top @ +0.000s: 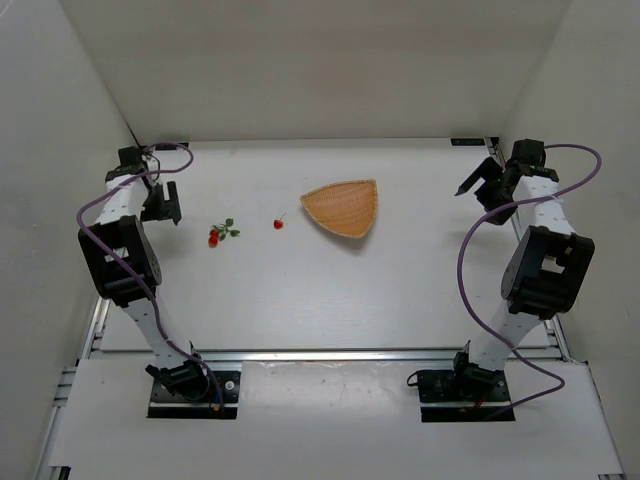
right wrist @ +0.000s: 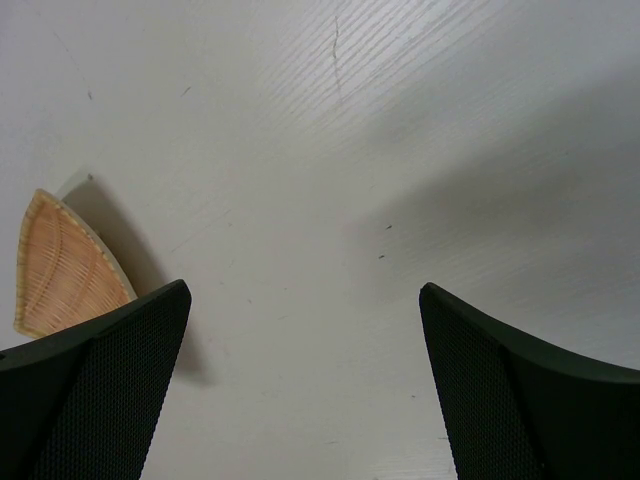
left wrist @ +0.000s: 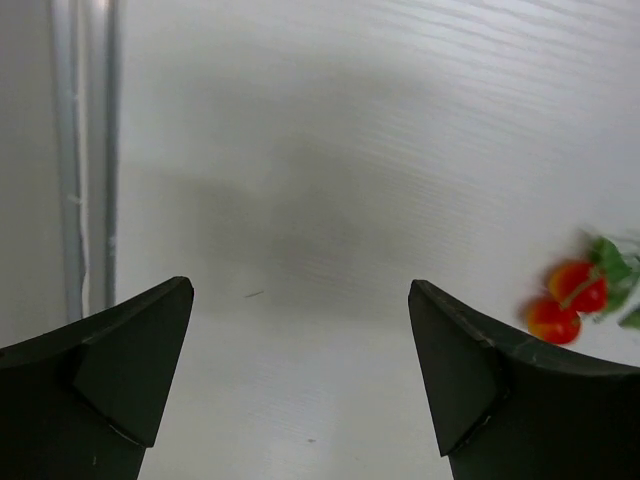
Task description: Place and organize the fake fruits in the fruit bowl
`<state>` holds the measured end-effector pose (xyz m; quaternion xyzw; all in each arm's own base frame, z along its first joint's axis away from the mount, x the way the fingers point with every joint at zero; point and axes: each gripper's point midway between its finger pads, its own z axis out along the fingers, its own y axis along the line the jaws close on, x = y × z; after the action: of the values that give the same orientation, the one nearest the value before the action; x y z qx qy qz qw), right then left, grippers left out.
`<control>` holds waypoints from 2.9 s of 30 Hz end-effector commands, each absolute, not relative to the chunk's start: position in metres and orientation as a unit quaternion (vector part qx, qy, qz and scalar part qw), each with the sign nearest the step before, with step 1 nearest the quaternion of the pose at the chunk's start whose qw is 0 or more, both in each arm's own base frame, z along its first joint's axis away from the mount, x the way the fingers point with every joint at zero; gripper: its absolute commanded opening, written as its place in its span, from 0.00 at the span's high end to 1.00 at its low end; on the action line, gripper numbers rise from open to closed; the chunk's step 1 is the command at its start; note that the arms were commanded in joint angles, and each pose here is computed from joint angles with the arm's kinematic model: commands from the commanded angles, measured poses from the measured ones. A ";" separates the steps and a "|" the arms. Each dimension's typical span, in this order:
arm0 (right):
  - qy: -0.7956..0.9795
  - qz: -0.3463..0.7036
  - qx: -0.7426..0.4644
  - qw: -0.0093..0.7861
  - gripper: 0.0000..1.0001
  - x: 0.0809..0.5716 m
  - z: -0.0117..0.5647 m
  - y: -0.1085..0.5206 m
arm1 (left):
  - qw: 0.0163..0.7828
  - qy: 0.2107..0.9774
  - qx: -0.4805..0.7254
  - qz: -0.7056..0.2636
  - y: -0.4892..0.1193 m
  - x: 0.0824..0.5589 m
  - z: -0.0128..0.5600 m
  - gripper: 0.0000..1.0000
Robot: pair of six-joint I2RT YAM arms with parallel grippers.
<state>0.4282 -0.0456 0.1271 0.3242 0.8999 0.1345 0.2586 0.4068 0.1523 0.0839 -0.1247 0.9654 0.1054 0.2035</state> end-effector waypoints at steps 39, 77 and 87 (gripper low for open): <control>0.898 0.140 0.325 0.260 0.01 0.417 0.131 -0.041 | 0.117 0.976 0.179 0.044 -0.011 0.412 0.040 0.76; 0.933 0.180 0.072 0.304 0.02 0.410 0.171 0.106 | 0.436 0.805 0.386 -0.115 -0.279 0.515 0.203 0.00; 0.937 0.192 0.082 0.281 0.01 0.406 0.151 0.128 | 0.296 0.855 0.418 -0.077 -0.195 0.451 0.118 0.11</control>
<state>0.3990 0.1273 0.1483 0.0782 0.9414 0.1942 0.2646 0.4579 -0.2015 0.1179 0.4215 0.8509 -0.0569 0.3084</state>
